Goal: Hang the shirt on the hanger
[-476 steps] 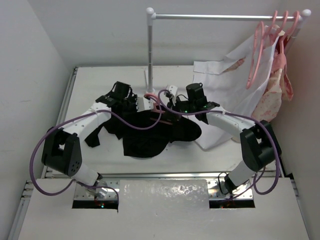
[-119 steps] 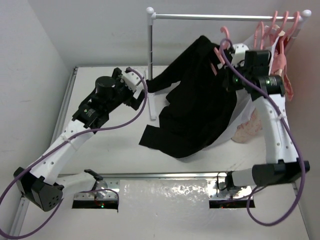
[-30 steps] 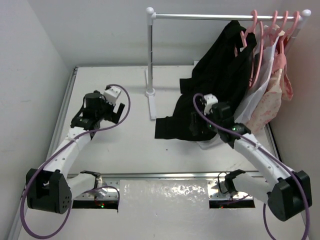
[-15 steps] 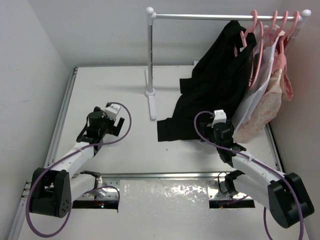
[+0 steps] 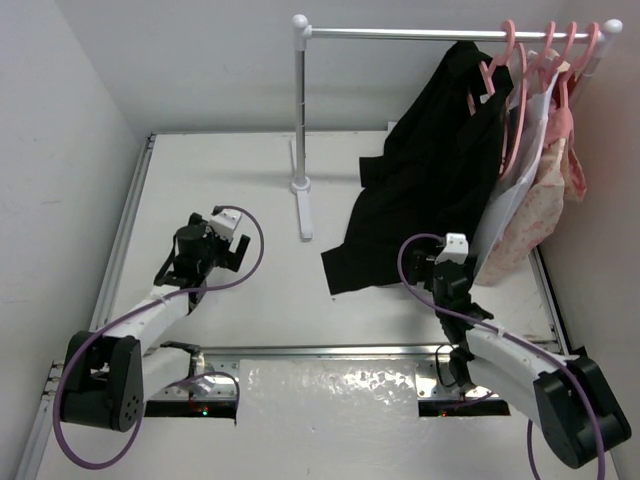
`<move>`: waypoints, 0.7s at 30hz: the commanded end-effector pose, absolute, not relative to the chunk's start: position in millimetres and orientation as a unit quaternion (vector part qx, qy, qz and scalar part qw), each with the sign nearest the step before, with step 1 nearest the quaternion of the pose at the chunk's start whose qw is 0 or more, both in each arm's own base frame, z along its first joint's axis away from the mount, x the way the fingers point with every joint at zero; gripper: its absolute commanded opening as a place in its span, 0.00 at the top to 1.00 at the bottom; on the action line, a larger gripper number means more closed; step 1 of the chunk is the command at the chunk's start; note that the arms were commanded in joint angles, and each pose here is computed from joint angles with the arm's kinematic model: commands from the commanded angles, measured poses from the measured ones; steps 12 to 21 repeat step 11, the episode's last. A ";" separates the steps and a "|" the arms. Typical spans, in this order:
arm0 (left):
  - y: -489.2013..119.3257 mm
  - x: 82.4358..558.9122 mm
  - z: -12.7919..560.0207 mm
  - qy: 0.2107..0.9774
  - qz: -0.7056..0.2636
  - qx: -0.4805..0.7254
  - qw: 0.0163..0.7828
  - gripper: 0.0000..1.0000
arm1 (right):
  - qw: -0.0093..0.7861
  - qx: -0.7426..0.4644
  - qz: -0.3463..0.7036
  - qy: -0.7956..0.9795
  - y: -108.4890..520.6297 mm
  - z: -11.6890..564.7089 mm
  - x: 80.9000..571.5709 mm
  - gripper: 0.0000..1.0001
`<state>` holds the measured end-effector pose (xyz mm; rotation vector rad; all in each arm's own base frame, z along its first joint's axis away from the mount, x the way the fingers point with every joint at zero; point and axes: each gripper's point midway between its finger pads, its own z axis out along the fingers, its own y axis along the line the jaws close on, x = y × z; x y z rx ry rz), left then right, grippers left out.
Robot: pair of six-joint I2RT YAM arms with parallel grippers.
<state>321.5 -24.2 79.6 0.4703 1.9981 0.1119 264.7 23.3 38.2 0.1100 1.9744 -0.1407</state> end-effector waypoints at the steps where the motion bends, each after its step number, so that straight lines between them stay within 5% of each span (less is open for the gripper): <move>1: -25.4 331.5 94.2 0.817 0.042 0.187 0.543 0.00 | 0.591 0.054 -0.042 0.804 28.4 61.4 276.9 0.01; 21: -26.1 331.1 93.0 0.819 0.040 0.190 0.540 0.00 | 0.578 0.049 -0.040 0.814 31.4 55.4 277.9 0.01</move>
